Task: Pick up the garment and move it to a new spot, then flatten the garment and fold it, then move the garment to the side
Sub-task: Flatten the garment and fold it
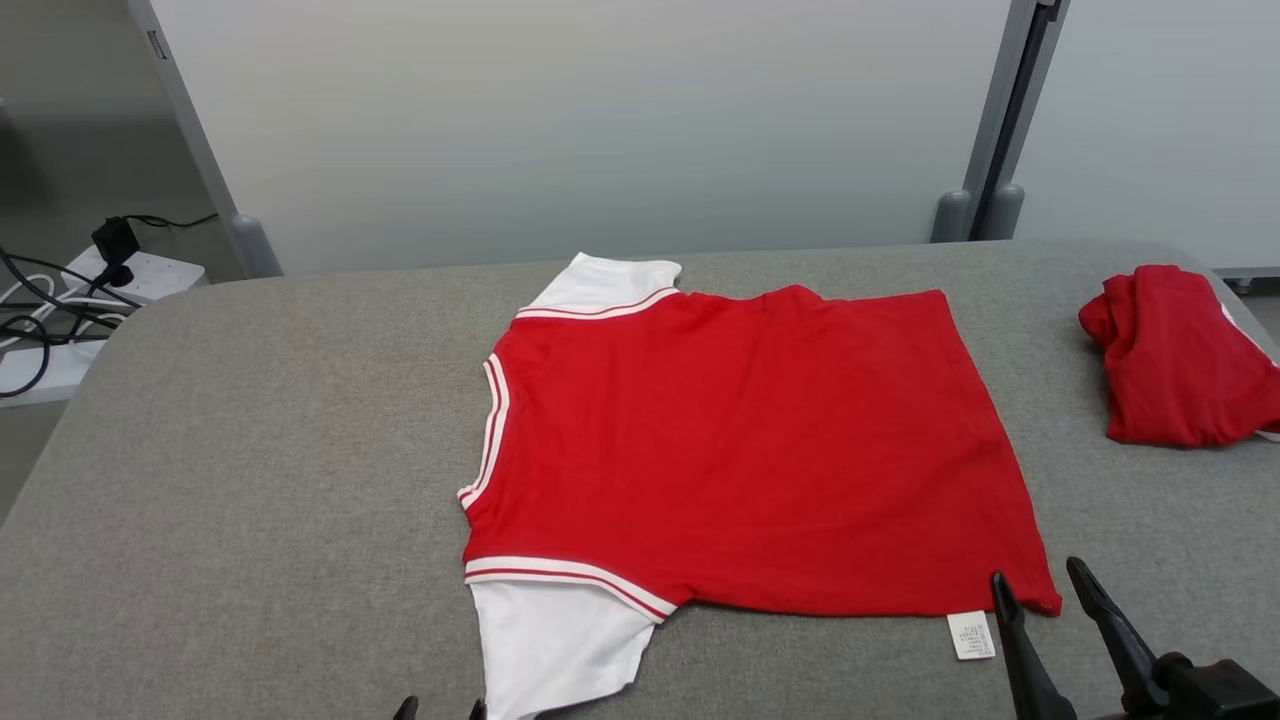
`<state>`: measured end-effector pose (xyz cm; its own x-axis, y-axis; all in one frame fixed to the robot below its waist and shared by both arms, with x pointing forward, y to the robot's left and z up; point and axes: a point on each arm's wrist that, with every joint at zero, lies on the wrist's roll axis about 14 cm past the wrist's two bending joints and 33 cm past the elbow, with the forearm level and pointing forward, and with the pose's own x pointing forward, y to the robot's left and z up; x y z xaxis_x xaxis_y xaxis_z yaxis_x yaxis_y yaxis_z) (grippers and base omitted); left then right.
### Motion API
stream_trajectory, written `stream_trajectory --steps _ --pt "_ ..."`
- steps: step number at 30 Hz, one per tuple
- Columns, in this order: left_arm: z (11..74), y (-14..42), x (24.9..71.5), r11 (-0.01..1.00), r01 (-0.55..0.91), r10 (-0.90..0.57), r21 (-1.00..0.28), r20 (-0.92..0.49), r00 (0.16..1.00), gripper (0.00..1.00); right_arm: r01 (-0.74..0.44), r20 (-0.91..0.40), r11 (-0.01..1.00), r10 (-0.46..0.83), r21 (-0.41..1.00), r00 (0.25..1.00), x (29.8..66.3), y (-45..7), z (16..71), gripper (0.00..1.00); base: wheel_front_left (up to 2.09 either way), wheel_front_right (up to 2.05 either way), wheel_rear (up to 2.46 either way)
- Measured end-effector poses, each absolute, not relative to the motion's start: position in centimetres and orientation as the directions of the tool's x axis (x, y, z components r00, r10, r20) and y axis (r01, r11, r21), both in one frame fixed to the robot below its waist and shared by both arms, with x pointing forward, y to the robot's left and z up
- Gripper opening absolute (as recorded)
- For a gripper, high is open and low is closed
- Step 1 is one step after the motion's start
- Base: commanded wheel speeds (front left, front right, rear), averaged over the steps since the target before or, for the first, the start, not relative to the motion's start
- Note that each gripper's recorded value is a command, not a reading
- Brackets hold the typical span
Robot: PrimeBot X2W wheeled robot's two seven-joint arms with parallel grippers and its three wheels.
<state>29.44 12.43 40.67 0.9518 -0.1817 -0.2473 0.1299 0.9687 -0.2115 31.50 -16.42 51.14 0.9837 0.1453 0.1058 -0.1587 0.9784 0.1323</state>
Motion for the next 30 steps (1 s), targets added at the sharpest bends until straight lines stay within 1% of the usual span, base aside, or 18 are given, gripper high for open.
stream_trajectory --steps 5,12,21,27,28,29,30 --pt "38.8 11.1 30.4 0.964 0.151 -0.216 -0.217 -0.315 0.924 1.00 -0.163 0.083 0.978 0.153 0.132 0.985 31.8 -16.3 50.5 1.00 0.00 0.00 0.00" --pt "36.5 10.1 30.0 0.963 0.150 -0.231 -0.225 -0.400 0.887 1.00 -0.155 0.061 0.980 0.148 0.123 0.987 31.9 -16.7 49.9 1.00 0.00 0.00 0.00" --pt "35.1 9.5 30.4 0.965 0.171 -0.244 -0.197 -0.454 0.857 1.00 -0.145 0.049 0.982 0.140 0.120 0.989 32.1 -17.1 49.7 1.00 0.00 0.00 0.00" --pt "34.3 9.3 30.3 0.964 0.172 -0.251 -0.205 -0.477 0.842 1.00 -0.141 0.061 0.984 0.134 0.113 0.989 32.5 -17.4 50.1 1.00 0.00 0.00 0.00" --pt "34.1 9.3 30.2 0.963 0.171 -0.253 -0.207 -0.483 0.839 0.79 -0.140 0.060 0.984 0.134 0.111 0.989 32.5 -17.5 50.1 1.00 0.00 0.00 0.00" --pt "34.0 9.2 30.1 0.963 0.172 -0.255 -0.209 -0.487 0.835 0.49 -0.138 0.058 0.984 0.133 0.111 0.989 32.6 -17.5 50.0 1.00 0.00 0.00 0.00" --pt "33.9 9.1 30.1 0.962 0.174 -0.257 -0.209 -0.488 0.834 0.25 -0.138 0.057 0.984 0.132 0.110 0.990 32.6 -17.5 50.0 1.00 0.00 0.00 0.00"
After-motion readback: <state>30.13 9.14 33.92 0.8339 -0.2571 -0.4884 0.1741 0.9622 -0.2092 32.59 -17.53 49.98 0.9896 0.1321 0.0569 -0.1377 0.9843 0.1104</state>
